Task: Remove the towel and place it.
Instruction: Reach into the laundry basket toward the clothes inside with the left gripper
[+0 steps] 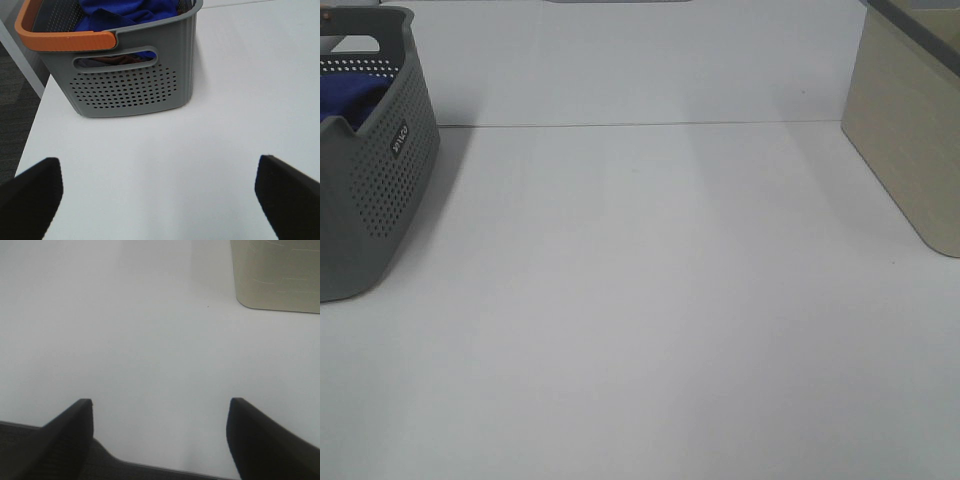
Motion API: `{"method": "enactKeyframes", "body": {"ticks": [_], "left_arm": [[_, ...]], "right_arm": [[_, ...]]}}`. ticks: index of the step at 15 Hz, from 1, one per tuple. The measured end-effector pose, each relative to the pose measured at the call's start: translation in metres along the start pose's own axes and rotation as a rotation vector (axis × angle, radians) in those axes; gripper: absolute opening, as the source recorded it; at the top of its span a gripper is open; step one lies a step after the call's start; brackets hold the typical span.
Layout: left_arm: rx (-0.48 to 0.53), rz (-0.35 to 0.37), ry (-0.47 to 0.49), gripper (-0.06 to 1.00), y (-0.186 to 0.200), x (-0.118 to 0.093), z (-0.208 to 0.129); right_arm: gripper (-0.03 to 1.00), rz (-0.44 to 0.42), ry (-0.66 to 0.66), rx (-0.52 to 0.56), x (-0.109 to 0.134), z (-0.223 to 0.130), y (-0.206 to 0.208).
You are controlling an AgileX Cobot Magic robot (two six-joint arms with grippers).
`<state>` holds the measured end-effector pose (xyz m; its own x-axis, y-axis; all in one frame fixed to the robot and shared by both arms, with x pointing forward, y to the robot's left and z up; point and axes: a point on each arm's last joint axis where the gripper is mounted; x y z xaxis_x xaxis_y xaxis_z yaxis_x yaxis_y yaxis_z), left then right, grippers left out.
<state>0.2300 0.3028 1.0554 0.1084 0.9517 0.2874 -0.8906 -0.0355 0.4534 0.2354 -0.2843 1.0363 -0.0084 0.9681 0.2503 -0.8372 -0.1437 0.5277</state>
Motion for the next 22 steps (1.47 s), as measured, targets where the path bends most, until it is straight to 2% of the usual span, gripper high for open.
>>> {"method": "enactKeyframes", "body": {"ticks": [22], "left_arm": [[-0.005, -0.016, -0.013, 0.99, 0.0, -0.0015, 0.0005]], "right_arm": [[0.73, 0.0, 0.0, 0.0, 0.0, 0.0, 0.0]]}}
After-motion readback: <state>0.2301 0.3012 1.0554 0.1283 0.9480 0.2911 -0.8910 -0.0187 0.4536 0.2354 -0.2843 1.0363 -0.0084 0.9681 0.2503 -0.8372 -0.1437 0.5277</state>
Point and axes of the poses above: a point on each arm's last joint axis where the gripper is mounted, y pointing back along that axis away from the gripper, x along the wrist's bending axis when the last joint is at zero, z = x × y, and after that the axes turned 15 degrees about -y, right-handed
